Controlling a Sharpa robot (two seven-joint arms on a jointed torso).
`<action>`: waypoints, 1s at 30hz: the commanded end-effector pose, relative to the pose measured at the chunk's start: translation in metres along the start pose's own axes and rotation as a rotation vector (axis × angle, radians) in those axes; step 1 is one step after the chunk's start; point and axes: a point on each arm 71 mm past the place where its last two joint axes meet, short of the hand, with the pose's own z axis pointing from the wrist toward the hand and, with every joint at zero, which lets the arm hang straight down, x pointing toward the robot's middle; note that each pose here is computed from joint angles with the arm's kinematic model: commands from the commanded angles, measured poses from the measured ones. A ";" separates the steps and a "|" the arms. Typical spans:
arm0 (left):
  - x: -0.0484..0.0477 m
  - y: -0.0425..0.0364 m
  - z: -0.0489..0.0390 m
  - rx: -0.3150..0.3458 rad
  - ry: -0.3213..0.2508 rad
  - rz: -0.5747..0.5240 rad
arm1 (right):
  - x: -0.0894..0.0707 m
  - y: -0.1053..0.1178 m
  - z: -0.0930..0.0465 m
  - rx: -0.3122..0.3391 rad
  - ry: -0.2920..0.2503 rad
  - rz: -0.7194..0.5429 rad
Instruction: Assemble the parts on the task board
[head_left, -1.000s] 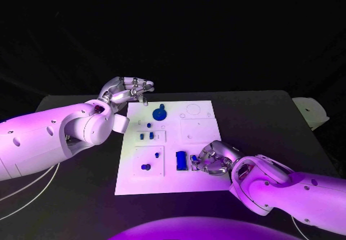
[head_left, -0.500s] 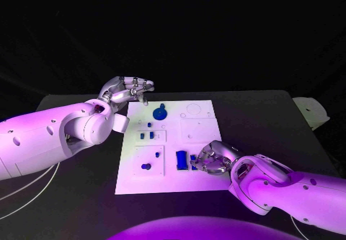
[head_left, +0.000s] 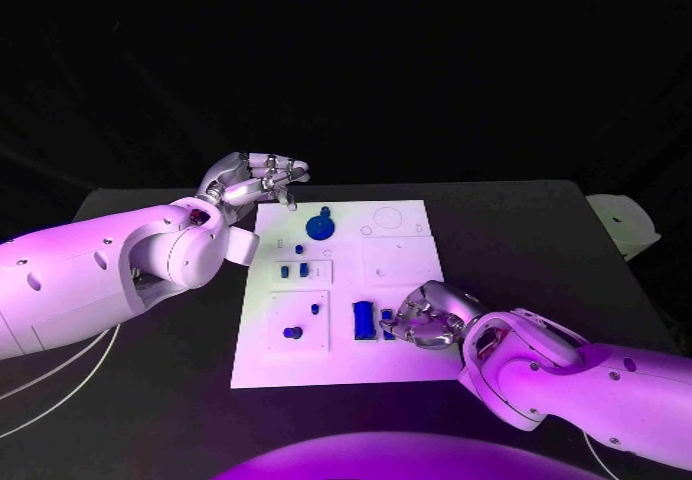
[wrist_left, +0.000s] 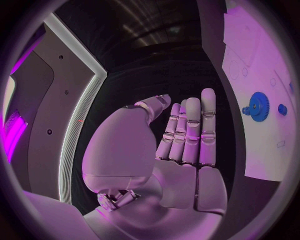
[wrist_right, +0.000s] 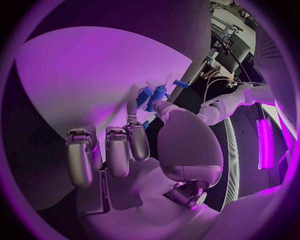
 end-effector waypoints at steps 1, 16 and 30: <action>0.0023 -0.0012 0.0003 0.008 0.017 -0.004 | -0.001 0.000 -0.001 -0.024 0.001 -0.018; 0.0016 -0.0015 -0.0002 0.011 0.014 -0.003 | -0.003 -0.004 -0.016 -0.059 0.013 0.020; 0.0022 -0.0012 0.0005 0.011 0.017 -0.003 | 0.002 -0.006 -0.009 -0.037 0.030 0.007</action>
